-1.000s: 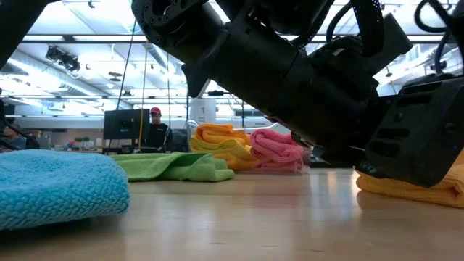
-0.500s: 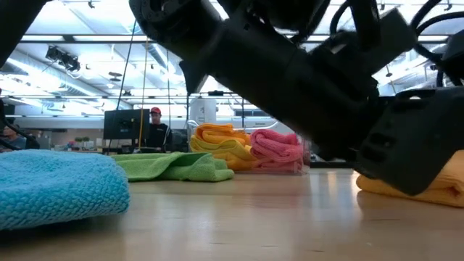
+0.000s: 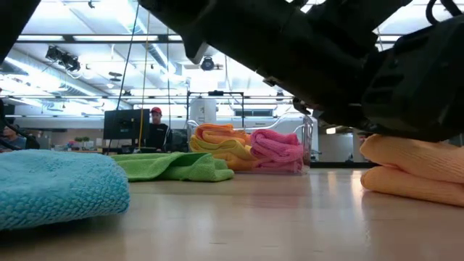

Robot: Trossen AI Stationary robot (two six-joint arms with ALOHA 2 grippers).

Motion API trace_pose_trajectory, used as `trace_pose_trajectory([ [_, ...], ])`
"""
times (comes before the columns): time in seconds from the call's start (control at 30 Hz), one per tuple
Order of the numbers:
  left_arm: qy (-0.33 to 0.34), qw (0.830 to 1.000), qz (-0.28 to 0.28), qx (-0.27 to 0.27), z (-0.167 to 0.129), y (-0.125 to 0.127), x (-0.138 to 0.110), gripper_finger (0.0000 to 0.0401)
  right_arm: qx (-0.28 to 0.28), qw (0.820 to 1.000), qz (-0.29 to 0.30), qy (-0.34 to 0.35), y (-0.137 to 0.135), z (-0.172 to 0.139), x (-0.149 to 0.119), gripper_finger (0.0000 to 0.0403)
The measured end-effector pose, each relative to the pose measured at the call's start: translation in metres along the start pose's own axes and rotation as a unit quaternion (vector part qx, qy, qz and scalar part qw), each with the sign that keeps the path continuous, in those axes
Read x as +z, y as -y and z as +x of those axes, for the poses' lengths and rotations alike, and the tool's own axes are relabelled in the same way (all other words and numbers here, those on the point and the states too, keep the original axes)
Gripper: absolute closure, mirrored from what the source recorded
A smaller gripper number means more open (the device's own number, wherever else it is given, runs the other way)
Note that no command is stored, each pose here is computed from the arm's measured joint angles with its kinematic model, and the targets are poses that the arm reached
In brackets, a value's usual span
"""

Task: Fold microfiber towels
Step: Put the orange microfiber cloth into the transparent bin

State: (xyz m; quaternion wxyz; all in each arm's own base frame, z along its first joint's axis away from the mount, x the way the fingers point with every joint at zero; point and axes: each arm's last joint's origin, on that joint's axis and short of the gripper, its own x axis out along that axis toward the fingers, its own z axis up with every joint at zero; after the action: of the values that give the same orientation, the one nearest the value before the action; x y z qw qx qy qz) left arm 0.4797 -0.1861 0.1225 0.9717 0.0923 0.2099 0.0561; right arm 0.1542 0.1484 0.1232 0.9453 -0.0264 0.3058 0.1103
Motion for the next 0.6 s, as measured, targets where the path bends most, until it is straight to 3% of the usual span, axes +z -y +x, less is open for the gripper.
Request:
trace_pose_trajectory([
  [0.17,-0.011,1.000,-0.007,-0.004,-0.002,-0.001,0.001,0.0245,-0.051,0.998,-0.023,-0.017,0.008,0.001,-0.004,0.0086],
  [0.4,-0.081,0.995,-0.033,-0.057,-0.002,-0.013,0.015,0.0228,-0.091,0.995,-0.008,-0.045,0.026,0.009,-0.005,0.0086],
  [0.6,-0.099,0.990,0.050,-0.088,-0.007,-0.007,0.019,0.0227,-0.102,0.991,0.051,-0.064,0.038,0.015,-0.005,0.0086],
])
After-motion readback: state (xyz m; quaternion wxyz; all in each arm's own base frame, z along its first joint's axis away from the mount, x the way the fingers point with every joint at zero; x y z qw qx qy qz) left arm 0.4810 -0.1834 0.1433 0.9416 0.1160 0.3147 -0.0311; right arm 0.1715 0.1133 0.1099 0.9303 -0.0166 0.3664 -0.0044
